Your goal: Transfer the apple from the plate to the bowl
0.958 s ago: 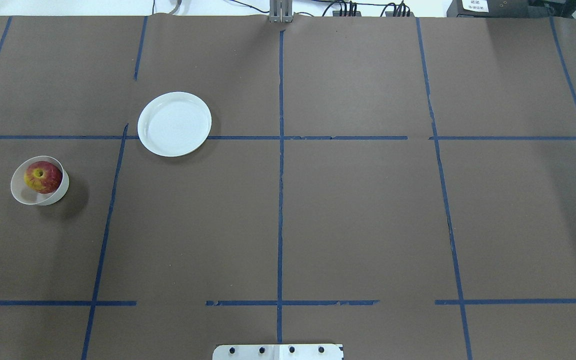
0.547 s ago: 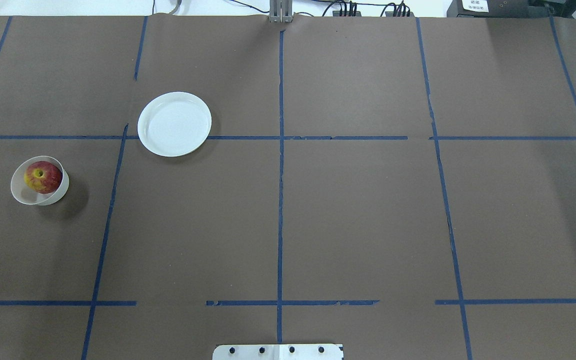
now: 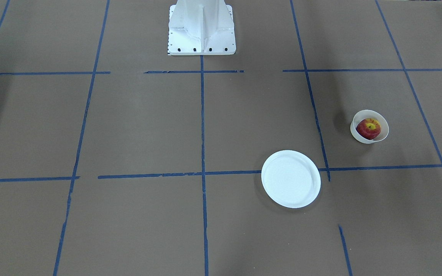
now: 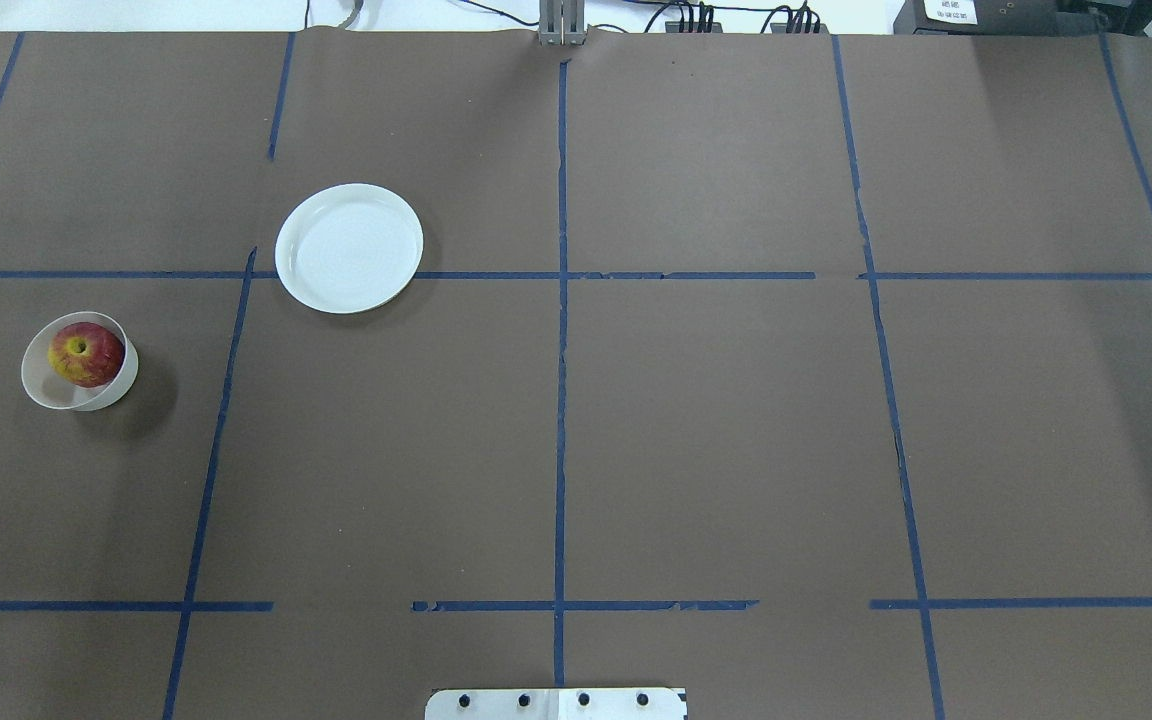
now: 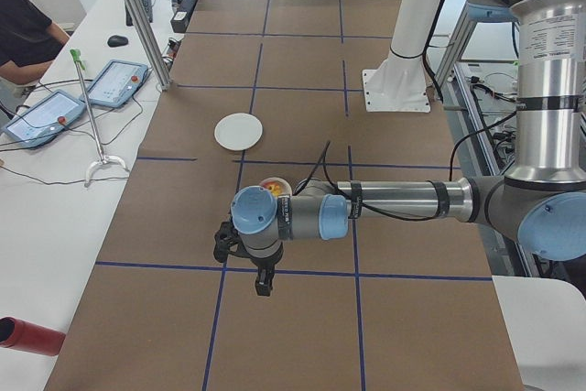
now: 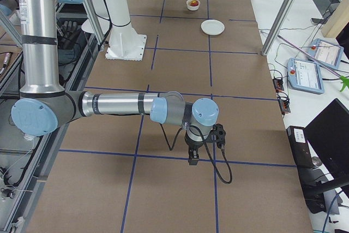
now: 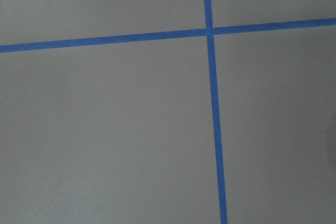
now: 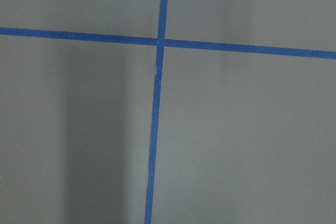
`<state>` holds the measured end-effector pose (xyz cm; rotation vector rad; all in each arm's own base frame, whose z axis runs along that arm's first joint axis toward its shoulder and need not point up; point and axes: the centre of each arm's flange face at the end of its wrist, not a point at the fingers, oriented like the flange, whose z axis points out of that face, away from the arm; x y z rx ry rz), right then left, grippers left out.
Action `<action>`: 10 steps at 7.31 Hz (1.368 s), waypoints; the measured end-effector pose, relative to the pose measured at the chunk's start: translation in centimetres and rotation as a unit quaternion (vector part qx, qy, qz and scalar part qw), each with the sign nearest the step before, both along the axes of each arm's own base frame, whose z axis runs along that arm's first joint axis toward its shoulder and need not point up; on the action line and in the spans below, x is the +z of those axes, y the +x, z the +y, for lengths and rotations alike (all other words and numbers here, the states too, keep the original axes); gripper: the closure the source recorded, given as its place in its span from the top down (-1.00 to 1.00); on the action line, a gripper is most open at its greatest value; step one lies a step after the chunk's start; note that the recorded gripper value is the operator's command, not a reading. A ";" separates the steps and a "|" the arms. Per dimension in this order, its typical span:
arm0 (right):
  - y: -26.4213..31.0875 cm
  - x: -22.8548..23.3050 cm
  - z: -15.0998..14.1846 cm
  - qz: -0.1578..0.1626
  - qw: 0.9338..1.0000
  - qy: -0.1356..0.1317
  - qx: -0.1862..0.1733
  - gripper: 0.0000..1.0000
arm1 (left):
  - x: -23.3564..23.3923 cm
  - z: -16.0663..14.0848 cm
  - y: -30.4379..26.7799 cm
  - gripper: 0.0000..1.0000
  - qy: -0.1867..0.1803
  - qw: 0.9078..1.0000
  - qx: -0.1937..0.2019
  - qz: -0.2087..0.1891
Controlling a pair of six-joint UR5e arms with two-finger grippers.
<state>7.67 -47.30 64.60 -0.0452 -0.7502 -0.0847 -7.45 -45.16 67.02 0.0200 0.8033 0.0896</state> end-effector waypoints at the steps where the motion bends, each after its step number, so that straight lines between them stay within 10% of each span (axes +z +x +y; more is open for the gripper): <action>1: 0.0 0.0 0.0 0.000 1.000 0.000 0.000 1.00 | 0.0 0.0 0.0 1.00 0.000 1.000 0.000 0.000; 10: 0.0 0.0 0.0 0.000 1.000 0.000 0.000 1.00 | -0.3 -0.3 0.0 1.00 0.004 1.000 0.000 0.000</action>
